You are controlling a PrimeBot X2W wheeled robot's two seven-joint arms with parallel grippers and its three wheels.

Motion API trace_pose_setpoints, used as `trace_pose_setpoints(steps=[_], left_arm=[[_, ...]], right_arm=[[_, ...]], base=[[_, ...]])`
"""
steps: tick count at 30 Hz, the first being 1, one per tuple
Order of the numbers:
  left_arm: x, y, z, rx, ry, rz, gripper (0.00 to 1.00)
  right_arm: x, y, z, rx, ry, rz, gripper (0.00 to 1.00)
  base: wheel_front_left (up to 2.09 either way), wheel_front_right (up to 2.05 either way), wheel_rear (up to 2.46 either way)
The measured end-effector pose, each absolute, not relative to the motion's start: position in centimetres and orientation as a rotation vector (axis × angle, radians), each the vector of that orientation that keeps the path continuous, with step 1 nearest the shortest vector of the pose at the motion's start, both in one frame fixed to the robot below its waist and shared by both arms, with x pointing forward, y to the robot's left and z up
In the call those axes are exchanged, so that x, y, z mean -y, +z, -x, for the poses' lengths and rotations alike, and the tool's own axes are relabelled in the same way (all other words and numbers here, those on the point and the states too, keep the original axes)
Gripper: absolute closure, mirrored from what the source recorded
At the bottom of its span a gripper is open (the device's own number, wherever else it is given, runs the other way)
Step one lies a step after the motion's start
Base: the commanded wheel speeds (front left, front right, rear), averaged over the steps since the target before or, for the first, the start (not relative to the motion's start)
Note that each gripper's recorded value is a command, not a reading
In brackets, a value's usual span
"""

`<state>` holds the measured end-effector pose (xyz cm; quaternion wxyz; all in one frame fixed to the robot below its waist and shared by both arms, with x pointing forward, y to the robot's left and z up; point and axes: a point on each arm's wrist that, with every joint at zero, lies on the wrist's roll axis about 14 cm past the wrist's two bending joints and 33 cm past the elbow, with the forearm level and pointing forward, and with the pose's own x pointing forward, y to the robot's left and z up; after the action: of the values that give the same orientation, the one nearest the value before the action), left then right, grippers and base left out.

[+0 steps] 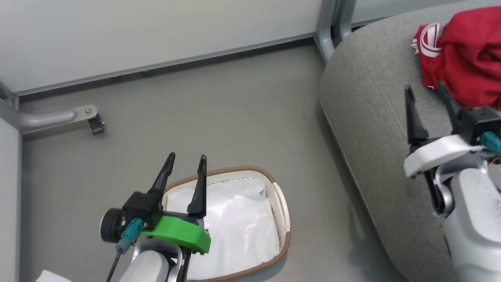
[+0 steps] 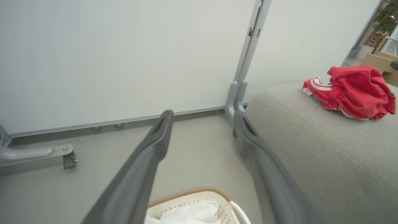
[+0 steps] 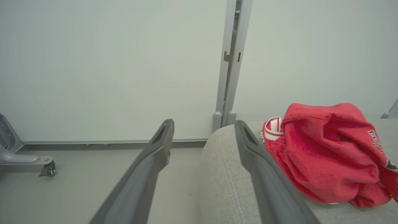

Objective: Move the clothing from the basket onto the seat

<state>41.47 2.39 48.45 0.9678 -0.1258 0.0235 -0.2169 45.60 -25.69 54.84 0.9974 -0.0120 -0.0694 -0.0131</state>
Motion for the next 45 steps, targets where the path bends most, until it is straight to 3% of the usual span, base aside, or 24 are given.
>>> trace_pose_setpoints(steps=[7, 14, 25, 45], left_arm=[[-8.0, 48.3, -39.4, -0.041, -0.258, 0.247, 0.0], [-12.5, 47.7, -36.8, -0.041, -0.106, 0.249, 0.0], [-16.2, 47.0, -34.4, -0.045, 0.017, 0.257, 0.0], [-15.7, 46.2, -33.7, -0.066, -0.014, 0.243, 0.0]], right_arm=[[17.8, 53.6, -44.1, 0.131, 0.124, -0.067, 0.0], [13.4, 53.1, -41.7, 0.132, 0.208, -0.093, 0.0], [12.0, 51.8, -39.0, 0.101, 0.237, -0.142, 0.0], [12.8, 50.7, -38.3, 0.069, 0.206, -0.161, 0.0]], base=[[0.0, 0.0, 0.0], [0.0, 0.0, 0.0], [0.0, 0.0, 0.0], [0.0, 0.0, 0.0]])
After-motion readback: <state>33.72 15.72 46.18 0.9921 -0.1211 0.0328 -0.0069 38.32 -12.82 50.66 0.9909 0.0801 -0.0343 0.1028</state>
